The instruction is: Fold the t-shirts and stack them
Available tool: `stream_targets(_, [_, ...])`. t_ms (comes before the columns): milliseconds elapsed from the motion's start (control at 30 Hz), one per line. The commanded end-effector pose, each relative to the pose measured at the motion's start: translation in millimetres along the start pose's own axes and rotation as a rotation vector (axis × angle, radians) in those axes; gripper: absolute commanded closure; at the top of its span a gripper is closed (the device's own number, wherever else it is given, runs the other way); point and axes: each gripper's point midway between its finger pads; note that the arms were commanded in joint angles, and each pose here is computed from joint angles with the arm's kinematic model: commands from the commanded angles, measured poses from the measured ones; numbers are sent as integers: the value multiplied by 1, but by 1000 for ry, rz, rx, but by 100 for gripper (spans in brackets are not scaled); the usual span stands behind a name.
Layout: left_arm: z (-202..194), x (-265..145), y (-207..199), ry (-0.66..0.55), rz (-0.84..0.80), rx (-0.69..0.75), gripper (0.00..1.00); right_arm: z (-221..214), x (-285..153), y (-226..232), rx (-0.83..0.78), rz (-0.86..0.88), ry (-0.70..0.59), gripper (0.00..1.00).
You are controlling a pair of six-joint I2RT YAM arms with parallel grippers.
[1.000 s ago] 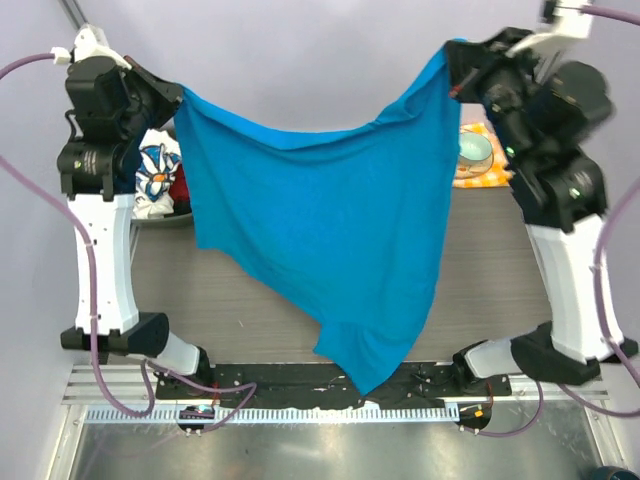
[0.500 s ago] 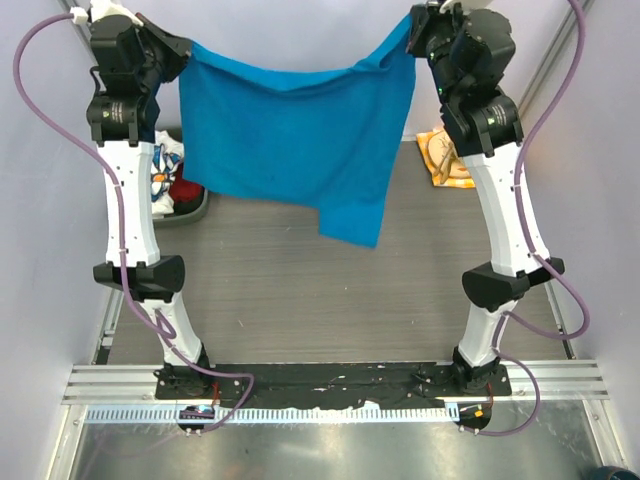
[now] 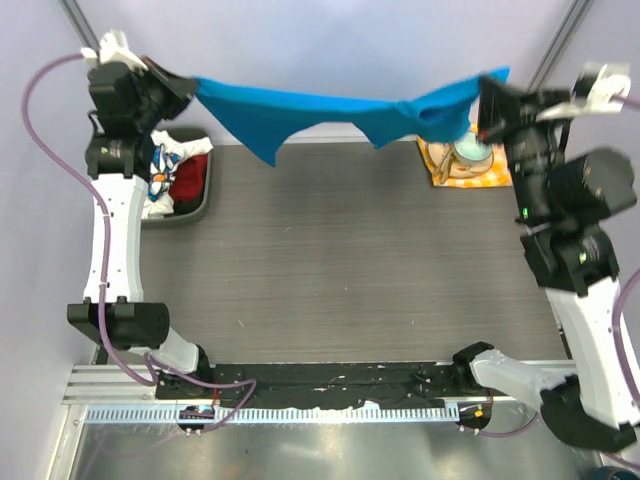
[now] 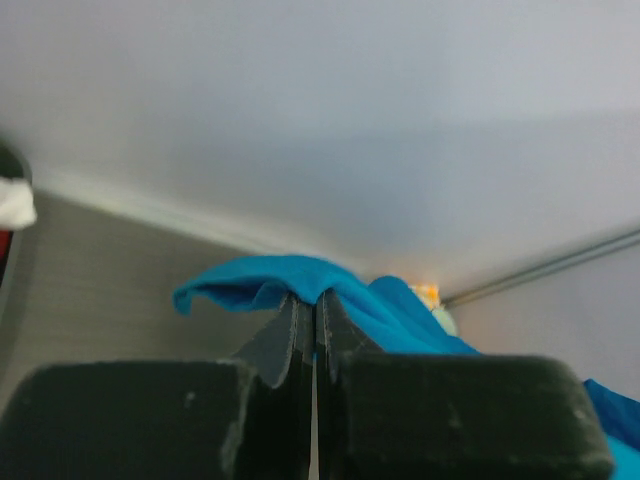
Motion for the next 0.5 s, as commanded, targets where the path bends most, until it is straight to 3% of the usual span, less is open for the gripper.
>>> stream_targets(0, [-62, 6, 53, 139, 15, 43, 100, -102, -37, 5, 95, 2, 202, 99])
stream_targets(33, [-92, 4, 85, 202, 79, 34, 100, -145, -57, 8, 95, 25, 303, 99])
stream_targets(100, [-116, 1, 115, 238, 122, 50, 100, -185, -80, 12, 131, 36, 406, 99])
stream_targets(133, [-143, -4, 146, 288, 185, 42, 100, -229, -102, 15, 116, 52, 526, 99])
stream_targets(233, [-184, -20, 190, 392, 294, 37, 100, -259, -145, 5, 111, 26, 612, 99])
stream_targets(467, [-246, -67, 215, 500, 520, 41, 100, -248, -181, -1, 112, 36, 677, 99])
Point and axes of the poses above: each gripper's point midway between its finger pads, its own x axis out along the fingers, its own y axis along the line the jaws close on, z = x × y, and after that the axes turned 10 degrees about -x, right-handed
